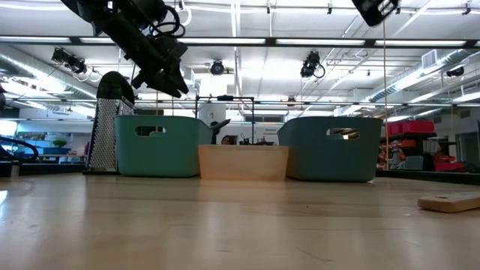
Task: Pick & Place Kitchen Items
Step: Put the wooden spatula into the green bin
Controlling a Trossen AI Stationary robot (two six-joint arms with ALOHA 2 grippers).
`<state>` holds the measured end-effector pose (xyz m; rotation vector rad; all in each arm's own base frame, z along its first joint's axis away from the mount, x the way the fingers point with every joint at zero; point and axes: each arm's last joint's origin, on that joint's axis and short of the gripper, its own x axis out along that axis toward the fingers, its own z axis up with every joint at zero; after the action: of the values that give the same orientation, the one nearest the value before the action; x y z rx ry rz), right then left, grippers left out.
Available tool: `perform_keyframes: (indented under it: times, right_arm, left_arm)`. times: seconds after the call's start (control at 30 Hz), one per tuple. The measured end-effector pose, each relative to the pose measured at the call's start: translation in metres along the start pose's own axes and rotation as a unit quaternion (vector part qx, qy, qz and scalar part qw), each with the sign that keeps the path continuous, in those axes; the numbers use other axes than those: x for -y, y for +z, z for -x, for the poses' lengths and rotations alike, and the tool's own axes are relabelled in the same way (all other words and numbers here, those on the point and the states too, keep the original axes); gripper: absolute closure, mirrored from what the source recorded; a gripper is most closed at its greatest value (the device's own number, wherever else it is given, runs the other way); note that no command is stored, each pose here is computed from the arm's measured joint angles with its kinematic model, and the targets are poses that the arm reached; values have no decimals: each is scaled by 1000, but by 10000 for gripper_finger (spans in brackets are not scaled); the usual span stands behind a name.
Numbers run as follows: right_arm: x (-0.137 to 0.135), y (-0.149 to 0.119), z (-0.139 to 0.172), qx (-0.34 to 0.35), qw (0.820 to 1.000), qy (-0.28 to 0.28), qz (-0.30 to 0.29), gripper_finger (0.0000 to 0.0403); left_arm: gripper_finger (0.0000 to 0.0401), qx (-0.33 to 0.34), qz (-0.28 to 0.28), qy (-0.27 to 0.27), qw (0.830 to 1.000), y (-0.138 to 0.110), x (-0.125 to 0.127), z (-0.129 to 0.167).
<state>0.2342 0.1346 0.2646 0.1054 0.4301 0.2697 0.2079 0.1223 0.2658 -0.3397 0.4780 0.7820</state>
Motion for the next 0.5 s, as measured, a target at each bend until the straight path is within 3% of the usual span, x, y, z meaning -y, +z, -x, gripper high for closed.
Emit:
perform_keyframes:
  times: [0.23, 0.37, 0.5]
  right_arm:
    - [-2, -7, -7, -170, 983, -51, -50, 307]
    - [-2, -22, -11, -269, 958, -81, -56, 307]
    - [-2, -40, -17, -356, 930, -66, -64, 307]
  left_arm:
    - [243, -2, 0, -7, 1000, 0, 0, 0]
    - [243, -2, 0, -7, 1000, 0, 0, 0]
    - [243, -2, 0, -7, 1000, 0, 0, 0]
